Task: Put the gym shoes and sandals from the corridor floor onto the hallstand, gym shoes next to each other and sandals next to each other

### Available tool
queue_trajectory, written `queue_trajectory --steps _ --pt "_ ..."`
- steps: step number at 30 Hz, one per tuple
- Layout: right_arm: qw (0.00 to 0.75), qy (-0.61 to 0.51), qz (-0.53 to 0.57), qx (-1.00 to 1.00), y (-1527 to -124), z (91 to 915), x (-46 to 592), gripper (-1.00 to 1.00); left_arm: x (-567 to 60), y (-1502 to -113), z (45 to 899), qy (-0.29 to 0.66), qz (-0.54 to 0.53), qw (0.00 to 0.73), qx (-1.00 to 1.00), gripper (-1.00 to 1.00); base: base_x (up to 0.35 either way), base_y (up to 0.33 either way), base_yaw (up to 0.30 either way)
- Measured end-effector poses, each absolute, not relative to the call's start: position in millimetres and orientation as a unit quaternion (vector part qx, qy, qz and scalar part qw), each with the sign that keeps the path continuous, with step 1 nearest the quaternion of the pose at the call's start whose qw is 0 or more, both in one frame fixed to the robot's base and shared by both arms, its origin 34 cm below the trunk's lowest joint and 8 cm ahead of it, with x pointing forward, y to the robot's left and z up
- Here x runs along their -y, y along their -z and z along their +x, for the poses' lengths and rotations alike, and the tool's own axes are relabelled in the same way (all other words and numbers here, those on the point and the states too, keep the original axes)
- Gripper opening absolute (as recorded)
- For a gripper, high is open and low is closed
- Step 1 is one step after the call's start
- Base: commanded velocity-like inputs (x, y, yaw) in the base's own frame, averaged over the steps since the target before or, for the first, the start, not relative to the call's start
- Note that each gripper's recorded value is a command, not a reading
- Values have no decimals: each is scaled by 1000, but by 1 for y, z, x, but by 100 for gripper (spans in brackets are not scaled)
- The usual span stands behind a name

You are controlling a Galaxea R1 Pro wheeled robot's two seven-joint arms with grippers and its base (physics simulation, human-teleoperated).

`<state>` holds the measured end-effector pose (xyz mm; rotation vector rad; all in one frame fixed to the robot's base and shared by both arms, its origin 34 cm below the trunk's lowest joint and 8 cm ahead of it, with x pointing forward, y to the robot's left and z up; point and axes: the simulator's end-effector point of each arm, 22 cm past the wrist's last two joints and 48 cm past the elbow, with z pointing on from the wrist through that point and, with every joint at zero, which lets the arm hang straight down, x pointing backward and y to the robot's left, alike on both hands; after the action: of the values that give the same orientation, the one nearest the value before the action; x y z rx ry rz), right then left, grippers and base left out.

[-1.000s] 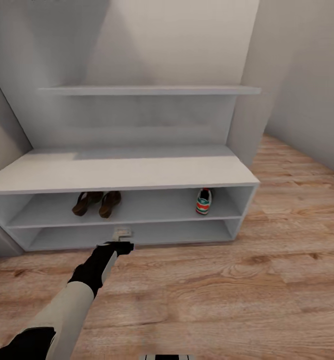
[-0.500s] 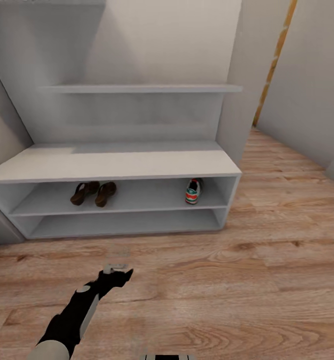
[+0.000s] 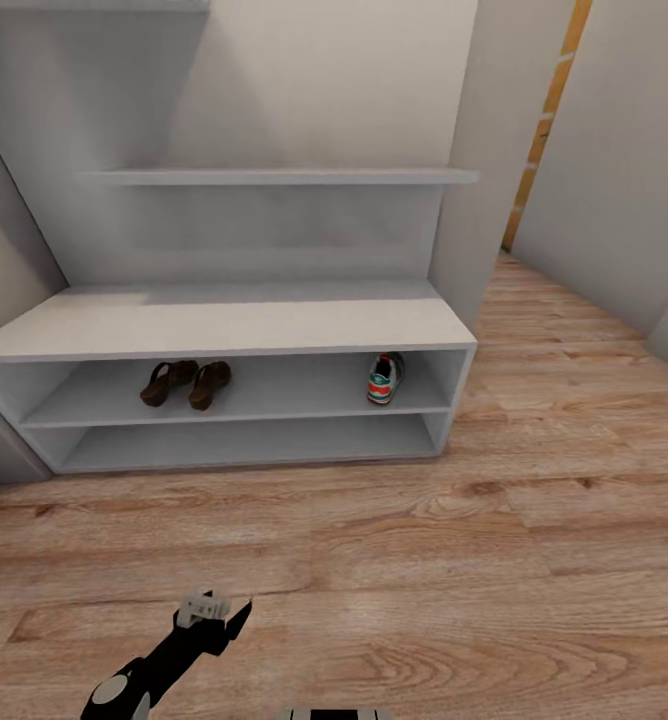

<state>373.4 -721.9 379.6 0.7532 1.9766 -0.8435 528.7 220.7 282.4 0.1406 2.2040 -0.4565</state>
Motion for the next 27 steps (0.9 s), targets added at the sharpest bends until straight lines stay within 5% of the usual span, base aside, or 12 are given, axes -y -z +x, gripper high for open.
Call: queue_trajectory --steps 10,27 --pt "417 327 306 -791 -369 374 708 -100 -221 -279 523 184 55 427 -884 100 -13 30 0" --pt "416 326 307 -792 -367 375 705 -100 -221 -279 523 183 54 427 -884 100 -163 258 0"
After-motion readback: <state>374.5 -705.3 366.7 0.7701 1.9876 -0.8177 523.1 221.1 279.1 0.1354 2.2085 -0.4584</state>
